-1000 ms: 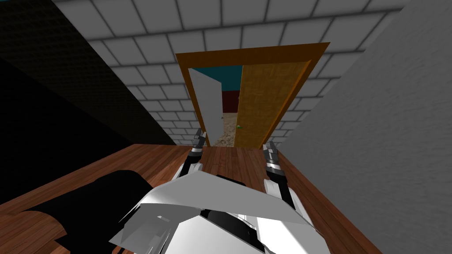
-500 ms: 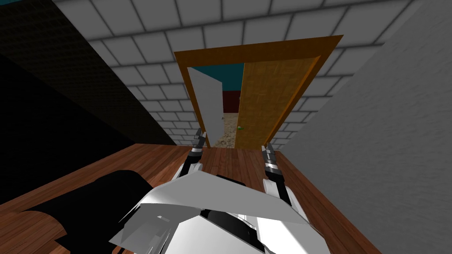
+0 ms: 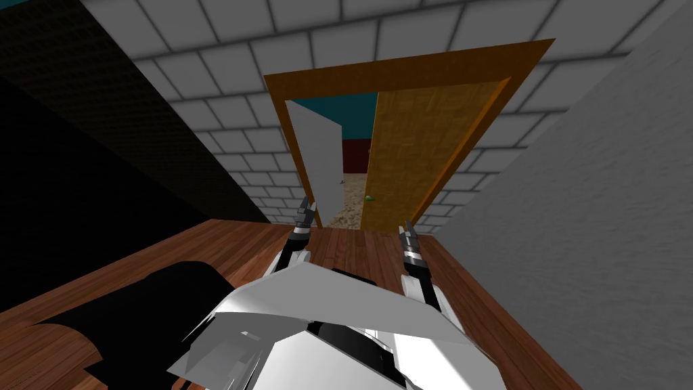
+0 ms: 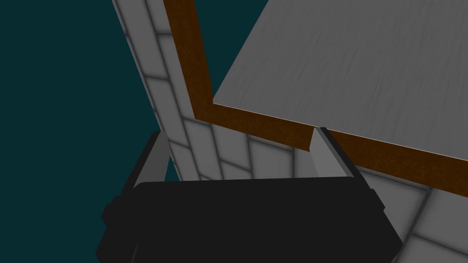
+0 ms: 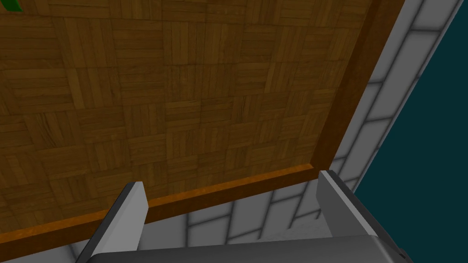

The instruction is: Push the door open

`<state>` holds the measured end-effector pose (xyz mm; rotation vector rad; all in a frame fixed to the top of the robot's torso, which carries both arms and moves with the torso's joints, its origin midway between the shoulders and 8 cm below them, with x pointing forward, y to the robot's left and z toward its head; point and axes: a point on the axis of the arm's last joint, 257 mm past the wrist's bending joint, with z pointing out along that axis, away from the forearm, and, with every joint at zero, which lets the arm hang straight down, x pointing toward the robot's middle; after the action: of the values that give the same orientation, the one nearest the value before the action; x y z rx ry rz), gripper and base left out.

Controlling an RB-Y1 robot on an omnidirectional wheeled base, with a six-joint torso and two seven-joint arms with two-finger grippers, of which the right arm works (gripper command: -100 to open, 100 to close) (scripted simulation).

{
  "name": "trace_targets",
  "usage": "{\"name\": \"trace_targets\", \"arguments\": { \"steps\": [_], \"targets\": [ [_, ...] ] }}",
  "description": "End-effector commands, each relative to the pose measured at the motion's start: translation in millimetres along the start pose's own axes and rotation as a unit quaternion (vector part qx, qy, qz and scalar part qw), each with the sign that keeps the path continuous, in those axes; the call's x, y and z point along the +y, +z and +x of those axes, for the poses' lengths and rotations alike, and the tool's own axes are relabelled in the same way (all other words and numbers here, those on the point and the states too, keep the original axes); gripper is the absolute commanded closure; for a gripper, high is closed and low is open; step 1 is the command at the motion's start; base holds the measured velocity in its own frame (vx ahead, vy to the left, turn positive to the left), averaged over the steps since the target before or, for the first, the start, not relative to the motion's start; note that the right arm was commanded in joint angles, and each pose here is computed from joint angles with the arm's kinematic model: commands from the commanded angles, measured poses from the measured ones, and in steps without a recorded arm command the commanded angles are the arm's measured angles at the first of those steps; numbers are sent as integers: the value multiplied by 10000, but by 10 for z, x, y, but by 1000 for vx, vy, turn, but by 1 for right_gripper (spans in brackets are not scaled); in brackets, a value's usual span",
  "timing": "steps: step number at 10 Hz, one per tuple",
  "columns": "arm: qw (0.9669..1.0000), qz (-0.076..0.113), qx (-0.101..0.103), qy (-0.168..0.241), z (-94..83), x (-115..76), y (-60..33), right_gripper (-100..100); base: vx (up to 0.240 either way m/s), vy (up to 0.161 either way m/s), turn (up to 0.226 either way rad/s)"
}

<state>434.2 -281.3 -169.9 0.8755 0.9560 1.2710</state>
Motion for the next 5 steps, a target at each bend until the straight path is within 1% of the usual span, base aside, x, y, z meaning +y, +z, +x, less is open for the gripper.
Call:
{"name": "trace_targets", "arguments": {
  "steps": [1,5],
  "targets": [
    [10000,78,7,-6,7,-106,-7,-100,104,-18,43],
    [9996,278,20,-9,28,-366,-44,-100,100,-1,43]
  ]
}}
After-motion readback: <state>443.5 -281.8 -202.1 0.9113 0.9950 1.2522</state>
